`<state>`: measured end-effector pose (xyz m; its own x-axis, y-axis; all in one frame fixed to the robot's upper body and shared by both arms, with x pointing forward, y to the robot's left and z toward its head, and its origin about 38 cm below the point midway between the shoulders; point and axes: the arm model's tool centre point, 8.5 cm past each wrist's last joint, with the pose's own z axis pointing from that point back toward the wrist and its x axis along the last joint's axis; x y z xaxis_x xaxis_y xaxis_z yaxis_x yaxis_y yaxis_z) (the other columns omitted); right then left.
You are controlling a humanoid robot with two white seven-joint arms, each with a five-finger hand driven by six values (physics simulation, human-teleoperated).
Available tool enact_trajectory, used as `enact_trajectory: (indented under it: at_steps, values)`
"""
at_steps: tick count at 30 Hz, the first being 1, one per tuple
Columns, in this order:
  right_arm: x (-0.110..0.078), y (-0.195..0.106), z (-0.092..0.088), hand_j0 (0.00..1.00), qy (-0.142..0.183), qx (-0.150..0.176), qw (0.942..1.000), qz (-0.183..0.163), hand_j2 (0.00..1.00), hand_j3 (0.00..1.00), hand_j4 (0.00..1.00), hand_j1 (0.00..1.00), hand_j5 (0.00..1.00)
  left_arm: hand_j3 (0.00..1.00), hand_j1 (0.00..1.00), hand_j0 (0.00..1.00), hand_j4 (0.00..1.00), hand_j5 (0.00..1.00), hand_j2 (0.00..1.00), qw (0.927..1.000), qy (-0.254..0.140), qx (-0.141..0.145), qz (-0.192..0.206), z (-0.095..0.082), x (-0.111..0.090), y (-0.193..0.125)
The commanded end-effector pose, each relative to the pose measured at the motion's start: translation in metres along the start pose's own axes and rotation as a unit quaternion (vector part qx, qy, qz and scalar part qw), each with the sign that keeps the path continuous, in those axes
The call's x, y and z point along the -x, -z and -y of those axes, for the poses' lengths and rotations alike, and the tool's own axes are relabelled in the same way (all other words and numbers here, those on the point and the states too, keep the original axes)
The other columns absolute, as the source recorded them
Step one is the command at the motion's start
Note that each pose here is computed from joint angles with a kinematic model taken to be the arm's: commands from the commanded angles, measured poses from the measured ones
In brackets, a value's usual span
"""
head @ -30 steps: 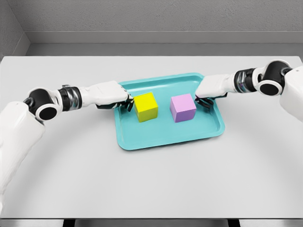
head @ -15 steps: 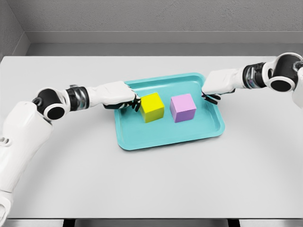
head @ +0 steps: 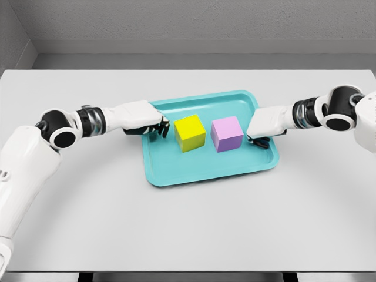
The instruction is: Push two cubes
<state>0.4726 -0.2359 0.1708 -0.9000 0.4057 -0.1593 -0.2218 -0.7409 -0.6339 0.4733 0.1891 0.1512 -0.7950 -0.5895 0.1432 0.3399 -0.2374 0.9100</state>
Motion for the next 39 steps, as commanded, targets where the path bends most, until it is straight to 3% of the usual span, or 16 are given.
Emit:
enact_trajectory:
  at_steps: [1,7,12,39]
  values:
    - [-0.003,0.001,0.001,0.13,0.01,0.003,0.9999,0.011,0.13,0.13,0.13,0.13,0.13,0.4,0.4,0.4,0.4,0.4,0.4,0.9998,-0.017,-0.001,-0.005,0.004,0.005,0.001]
    - [-0.005,0.003,0.004,0.13,0.008,0.005,0.9999,0.014,0.13,0.13,0.13,0.13,0.13,0.4,0.4,0.4,0.4,0.4,0.4,0.9994,-0.033,-0.006,0.005,0.006,-0.001,0.016]
    - [-0.005,0.004,0.005,0.13,0.007,0.007,0.9998,0.015,0.13,0.13,0.13,0.13,0.13,0.39,0.39,0.39,0.39,0.39,0.39,0.999,-0.044,-0.006,-0.004,0.009,0.006,0.013]
    - [-0.009,0.007,0.01,0.13,0.003,0.011,0.9997,0.021,0.13,0.13,0.13,0.13,0.13,0.4,0.4,0.4,0.4,0.4,0.4,0.9986,-0.051,-0.014,0.003,0.002,0.003,0.024]
